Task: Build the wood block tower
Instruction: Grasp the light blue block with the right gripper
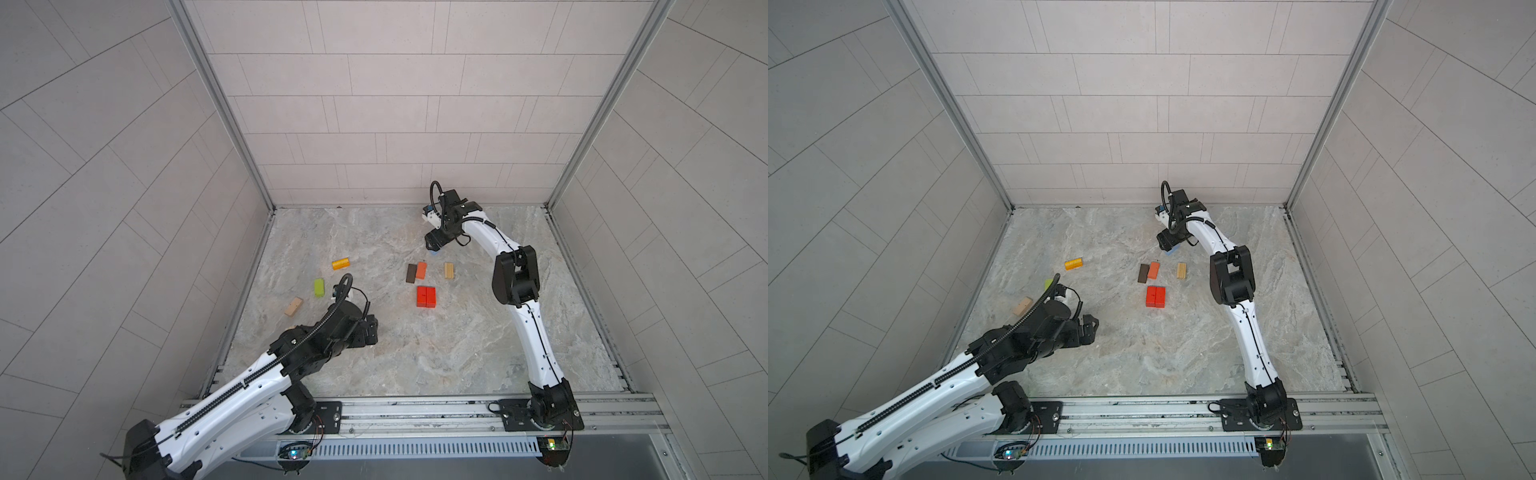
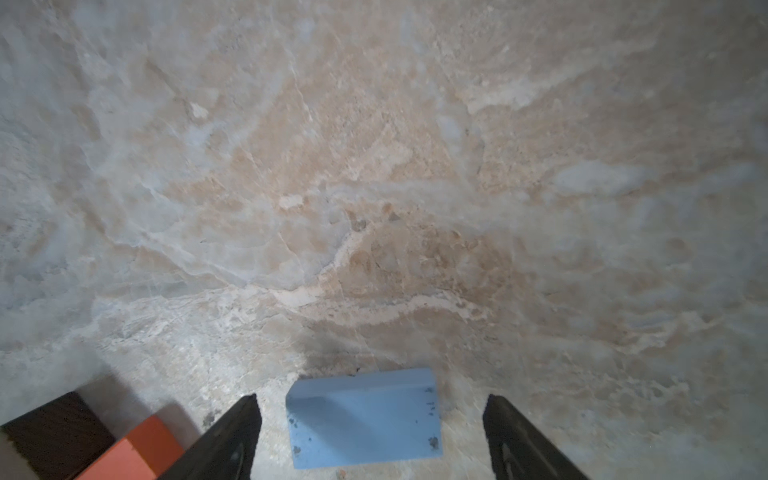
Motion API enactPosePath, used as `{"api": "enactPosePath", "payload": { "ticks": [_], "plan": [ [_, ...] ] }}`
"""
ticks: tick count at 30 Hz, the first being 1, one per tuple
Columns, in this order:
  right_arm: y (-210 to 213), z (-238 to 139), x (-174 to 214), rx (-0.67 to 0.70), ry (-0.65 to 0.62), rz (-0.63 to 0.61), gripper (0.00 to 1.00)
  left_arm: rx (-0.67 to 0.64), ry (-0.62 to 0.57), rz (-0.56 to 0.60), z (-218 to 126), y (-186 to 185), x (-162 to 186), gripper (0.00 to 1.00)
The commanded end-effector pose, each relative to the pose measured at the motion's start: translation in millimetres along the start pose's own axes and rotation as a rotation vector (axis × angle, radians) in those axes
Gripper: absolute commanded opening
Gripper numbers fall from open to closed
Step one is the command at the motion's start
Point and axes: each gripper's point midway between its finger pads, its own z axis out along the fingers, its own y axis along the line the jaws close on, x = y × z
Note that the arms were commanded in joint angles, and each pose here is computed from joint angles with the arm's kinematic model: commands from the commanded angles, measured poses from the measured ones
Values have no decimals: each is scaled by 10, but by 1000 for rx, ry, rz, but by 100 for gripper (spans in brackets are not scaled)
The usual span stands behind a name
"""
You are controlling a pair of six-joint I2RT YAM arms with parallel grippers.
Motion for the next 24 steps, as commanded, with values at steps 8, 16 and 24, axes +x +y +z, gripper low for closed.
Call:
{"api": "enactPosePath", "payload": {
  "ticks": [8, 16, 24],
  "plan": [
    [-13, 118, 154, -13, 60, -7, 79, -12, -103, -15, -81, 26, -194, 100],
    [10, 74, 189, -6, 78, 35, 57, -51, -177, -95, -226, 118, -347, 100],
    [3, -268, 112, 60, 47, 237, 47, -78, -186, -39, -345, 87, -474, 100]
  ]
}}
